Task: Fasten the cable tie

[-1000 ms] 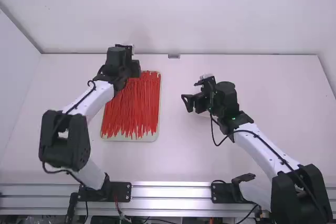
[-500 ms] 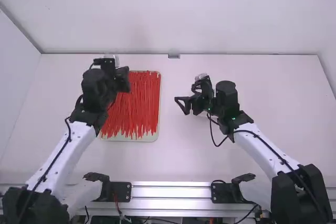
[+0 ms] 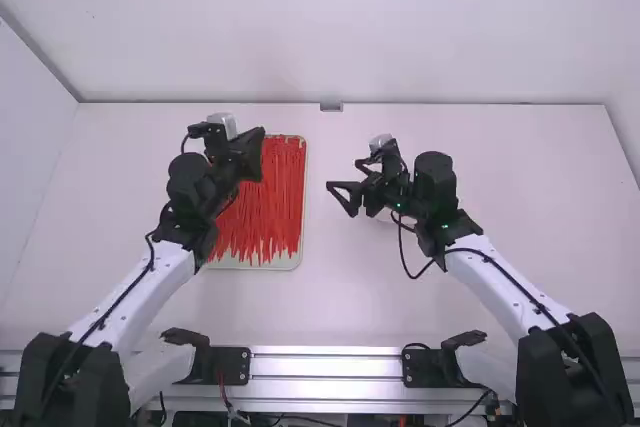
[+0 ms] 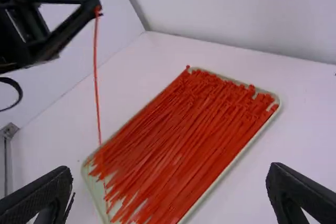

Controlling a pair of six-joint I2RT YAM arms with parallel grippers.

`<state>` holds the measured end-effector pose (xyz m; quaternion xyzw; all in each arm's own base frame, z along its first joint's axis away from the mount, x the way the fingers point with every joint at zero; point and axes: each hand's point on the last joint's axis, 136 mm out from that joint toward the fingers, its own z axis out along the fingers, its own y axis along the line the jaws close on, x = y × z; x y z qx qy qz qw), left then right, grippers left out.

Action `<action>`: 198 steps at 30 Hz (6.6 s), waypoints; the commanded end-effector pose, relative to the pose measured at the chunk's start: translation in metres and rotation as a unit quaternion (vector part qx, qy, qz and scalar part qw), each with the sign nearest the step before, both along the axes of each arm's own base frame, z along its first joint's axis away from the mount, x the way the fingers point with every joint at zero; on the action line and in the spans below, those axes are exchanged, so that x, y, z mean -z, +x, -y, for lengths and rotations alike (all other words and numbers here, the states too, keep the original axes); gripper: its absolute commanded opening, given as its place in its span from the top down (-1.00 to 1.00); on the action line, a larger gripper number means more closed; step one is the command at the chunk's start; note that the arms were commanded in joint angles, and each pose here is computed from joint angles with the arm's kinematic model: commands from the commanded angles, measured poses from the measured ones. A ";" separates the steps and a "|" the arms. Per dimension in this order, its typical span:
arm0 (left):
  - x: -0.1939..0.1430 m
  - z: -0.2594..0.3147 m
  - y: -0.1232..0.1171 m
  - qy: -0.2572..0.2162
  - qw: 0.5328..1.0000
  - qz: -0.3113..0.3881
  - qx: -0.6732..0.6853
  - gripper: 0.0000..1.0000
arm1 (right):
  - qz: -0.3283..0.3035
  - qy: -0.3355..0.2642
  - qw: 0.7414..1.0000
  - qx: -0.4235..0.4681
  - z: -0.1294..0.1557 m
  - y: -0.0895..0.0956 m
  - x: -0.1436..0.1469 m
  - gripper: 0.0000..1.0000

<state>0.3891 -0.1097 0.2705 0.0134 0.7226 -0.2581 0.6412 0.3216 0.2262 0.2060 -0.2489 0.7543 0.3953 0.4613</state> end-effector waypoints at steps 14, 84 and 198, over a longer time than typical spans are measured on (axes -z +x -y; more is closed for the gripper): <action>-0.031 0.059 0.038 0.029 0.993 -0.011 0.114 0.96 | 0.037 0.078 0.996 0.037 0.022 0.023 -0.055 -0.97; -0.118 0.116 -0.005 0.036 0.939 0.069 0.336 -0.32 | -0.024 0.147 0.986 -0.080 0.023 0.035 -0.103 1.00; -0.220 0.116 -0.052 -0.029 0.850 0.113 0.514 0.96 | 0.091 0.084 0.951 -0.283 -0.028 -0.038 -0.085 0.74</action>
